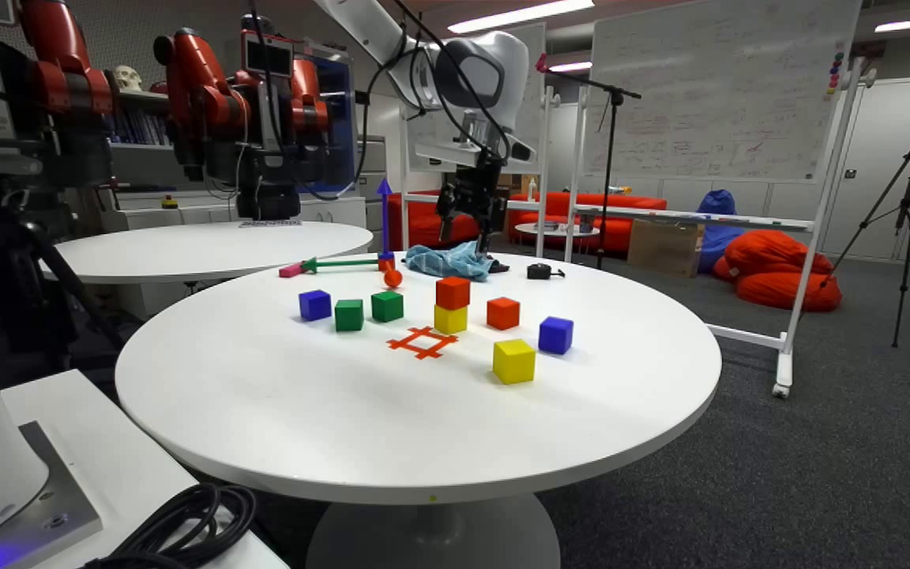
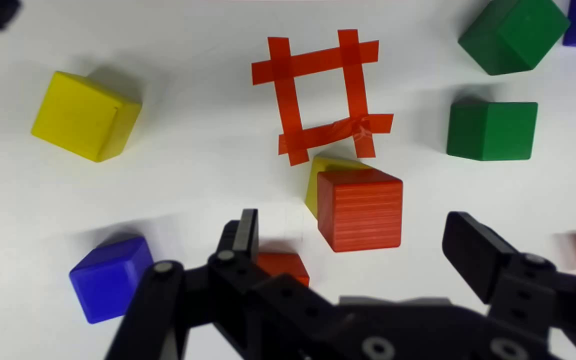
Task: Pick up the orange cube and put it on top of the yellow cube on the left
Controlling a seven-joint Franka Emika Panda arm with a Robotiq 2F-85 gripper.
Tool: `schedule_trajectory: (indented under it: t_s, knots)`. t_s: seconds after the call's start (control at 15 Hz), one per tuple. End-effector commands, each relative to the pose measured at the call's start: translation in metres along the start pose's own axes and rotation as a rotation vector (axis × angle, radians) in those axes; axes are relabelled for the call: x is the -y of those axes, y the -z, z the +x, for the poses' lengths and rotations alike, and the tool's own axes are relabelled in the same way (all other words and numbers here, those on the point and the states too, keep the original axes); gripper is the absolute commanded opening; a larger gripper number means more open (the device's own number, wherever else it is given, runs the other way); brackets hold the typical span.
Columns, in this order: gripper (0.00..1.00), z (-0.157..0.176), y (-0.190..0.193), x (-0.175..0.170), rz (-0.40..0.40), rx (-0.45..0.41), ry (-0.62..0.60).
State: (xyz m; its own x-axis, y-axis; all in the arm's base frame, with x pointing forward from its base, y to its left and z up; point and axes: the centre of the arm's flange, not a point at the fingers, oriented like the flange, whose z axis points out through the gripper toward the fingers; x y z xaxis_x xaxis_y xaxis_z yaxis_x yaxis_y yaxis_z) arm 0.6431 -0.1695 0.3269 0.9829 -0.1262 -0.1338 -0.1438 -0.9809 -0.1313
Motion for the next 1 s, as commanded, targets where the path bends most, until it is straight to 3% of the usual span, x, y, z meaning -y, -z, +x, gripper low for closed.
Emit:
schedule_trajectory:
  t_s: [0.0, 0.13, 0.2, 0.47, 0.93]
  knots:
    - [1.00, -0.076, 0.021, 0.010, 0.002, -0.063, 0.014]
    - [1.00, -0.090, 0.030, 0.013, -0.006, -0.082, 0.008]
    - [1.00, -0.041, 0.028, 0.008, -0.002, -0.047, 0.001]
    - [1.00, -0.068, 0.035, 0.012, 0.000, -0.054, -0.001]
    - [1.00, -0.068, 0.032, 0.011, 0.000, -0.054, -0.002]
